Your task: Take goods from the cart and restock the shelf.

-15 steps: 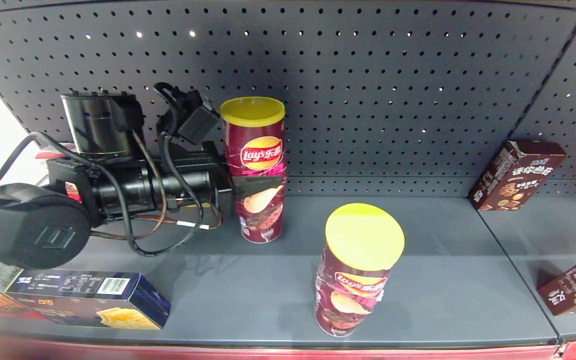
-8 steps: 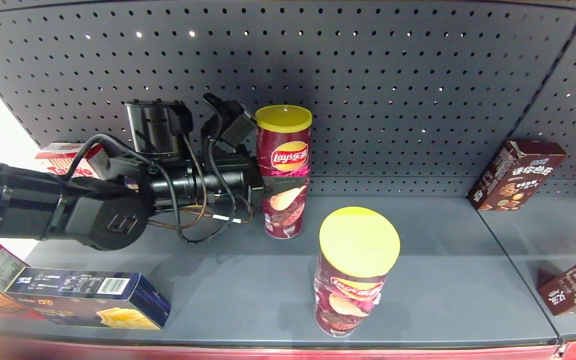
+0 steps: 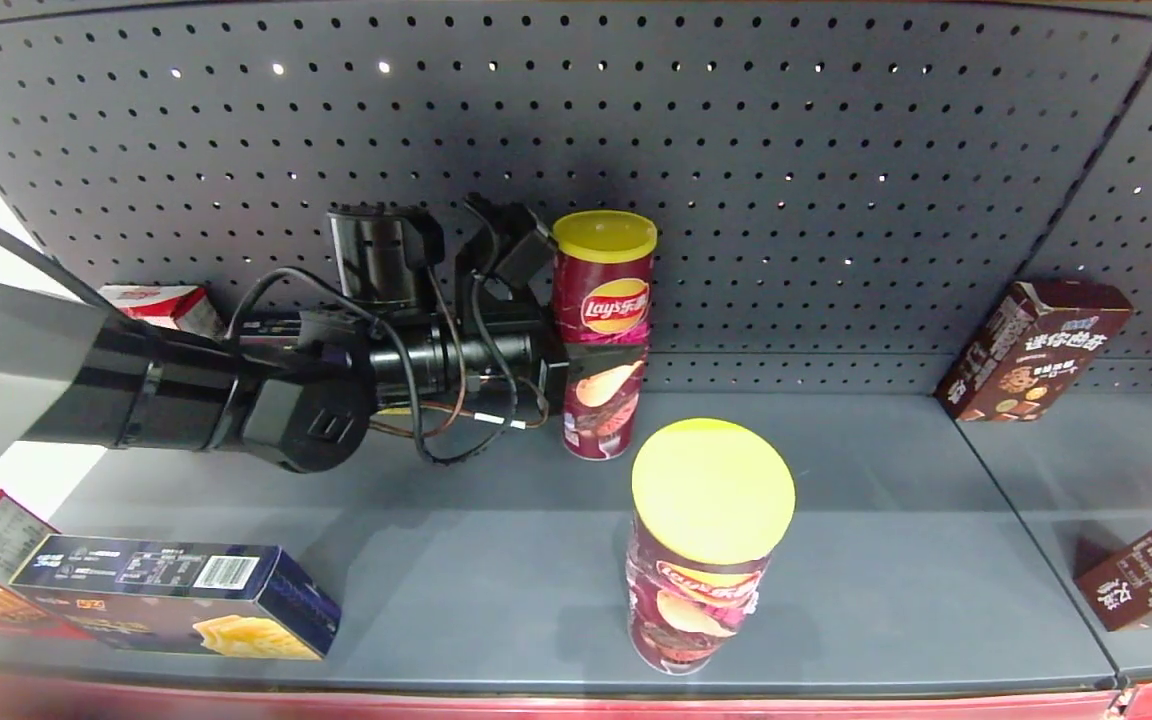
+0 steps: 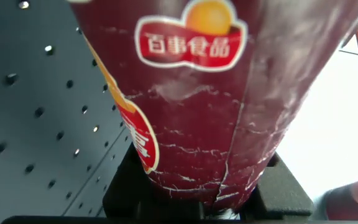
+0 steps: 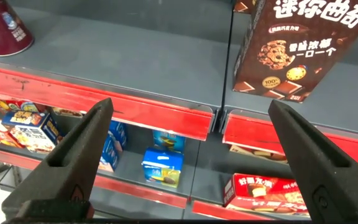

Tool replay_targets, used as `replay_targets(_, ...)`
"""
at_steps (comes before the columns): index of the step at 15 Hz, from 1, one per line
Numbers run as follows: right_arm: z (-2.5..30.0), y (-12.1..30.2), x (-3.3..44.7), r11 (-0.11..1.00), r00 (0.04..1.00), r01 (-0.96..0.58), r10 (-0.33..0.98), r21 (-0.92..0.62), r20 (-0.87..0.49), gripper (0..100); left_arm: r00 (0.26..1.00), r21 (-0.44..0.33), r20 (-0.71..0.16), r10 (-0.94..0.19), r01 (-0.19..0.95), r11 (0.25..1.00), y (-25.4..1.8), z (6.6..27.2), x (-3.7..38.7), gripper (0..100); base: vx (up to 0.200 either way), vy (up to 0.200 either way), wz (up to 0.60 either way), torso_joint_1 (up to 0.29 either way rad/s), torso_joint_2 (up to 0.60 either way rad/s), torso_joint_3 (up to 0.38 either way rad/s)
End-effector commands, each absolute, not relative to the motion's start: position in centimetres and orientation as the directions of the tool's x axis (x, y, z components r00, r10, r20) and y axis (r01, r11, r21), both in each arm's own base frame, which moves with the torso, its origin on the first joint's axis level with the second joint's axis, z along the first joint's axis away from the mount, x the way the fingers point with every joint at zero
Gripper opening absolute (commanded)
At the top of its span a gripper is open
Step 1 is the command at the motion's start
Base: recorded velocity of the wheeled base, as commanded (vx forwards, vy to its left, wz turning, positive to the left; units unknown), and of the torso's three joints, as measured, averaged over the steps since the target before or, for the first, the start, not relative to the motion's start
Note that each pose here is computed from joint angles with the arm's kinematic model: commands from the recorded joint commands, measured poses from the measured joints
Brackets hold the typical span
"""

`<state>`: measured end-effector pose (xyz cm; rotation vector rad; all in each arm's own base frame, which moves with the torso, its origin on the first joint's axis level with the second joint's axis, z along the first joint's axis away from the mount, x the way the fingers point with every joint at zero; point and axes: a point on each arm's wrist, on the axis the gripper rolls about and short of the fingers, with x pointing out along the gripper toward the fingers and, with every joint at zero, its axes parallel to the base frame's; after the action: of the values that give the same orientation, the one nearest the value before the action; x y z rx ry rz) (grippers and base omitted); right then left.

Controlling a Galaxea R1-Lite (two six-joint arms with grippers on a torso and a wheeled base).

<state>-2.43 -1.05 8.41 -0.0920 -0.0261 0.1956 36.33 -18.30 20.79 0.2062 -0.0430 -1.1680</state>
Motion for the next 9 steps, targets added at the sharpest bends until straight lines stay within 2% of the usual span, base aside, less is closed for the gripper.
replay_targets(1, 8.4, -1.0, -2.4, 0.977, 0.981, -0.193, 0.195, -0.095, 0.015, 100, 0.376, 0.169, -0.078, -0.923, 0.918, 0.360, -19.5, 20.0, 37.0, 0, 0.000, 0.000, 0.00, 0.000, 0.00, 0.000)
replay_targets(9, 8.4, -1.0, -2.4, 0.976, 0.980, -0.194, 0.197, -0.095, 0.015, 100, 0.361, 0.152, -0.053, -0.931, 0.924, 0.350, -20.9, 18.8, 37.8, 0, 0.000, 0.000, 0.00, 0.000, 0.00, 0.000)
